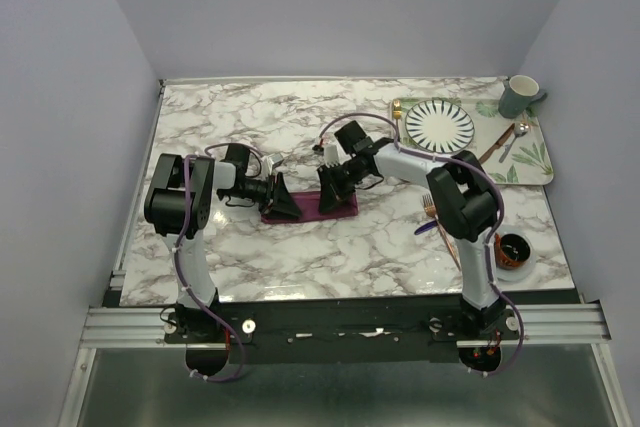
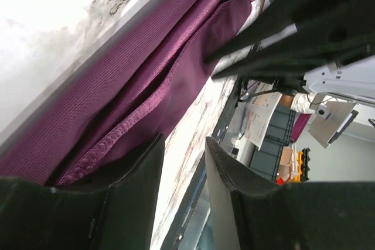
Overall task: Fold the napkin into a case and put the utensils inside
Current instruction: Smooth out the smaller rectangle-folded napkin at the center of the board.
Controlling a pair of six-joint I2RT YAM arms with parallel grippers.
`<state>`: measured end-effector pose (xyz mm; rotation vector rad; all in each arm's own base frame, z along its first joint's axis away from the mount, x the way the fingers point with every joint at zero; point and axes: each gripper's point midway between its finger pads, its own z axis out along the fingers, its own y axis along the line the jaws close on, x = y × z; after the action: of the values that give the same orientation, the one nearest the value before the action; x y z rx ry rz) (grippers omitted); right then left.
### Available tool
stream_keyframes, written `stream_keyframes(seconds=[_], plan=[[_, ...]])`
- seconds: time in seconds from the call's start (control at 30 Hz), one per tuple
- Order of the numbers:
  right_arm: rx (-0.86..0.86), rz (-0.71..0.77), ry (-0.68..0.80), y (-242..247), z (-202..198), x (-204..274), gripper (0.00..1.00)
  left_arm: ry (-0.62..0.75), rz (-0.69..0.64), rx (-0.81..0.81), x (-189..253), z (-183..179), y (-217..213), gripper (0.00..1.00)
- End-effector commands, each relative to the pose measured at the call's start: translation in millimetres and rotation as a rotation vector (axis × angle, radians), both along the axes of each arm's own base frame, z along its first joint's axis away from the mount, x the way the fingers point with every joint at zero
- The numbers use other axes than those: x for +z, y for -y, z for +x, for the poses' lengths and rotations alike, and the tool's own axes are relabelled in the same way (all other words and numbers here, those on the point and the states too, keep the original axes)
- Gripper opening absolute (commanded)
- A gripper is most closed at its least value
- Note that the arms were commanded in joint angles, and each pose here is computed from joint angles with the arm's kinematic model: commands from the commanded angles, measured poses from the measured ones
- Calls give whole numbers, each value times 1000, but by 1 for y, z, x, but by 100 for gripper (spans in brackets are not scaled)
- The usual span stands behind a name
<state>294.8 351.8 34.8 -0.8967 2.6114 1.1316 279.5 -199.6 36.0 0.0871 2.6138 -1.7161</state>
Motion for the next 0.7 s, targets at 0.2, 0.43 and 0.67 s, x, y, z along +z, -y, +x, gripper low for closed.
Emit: stream_keyframes(seconds=[0.2, 0.43, 0.67], plan=[[15, 118, -162, -11, -29, 8, 22, 21, 107, 37, -31, 8, -14, 47], [-52, 96, -270, 4, -19, -26, 22, -1, 111, 39, -38, 5, -20, 47], [-57, 117, -309, 3, -18, -26, 21, -2, 113, 19, -40, 4, -21, 47]])
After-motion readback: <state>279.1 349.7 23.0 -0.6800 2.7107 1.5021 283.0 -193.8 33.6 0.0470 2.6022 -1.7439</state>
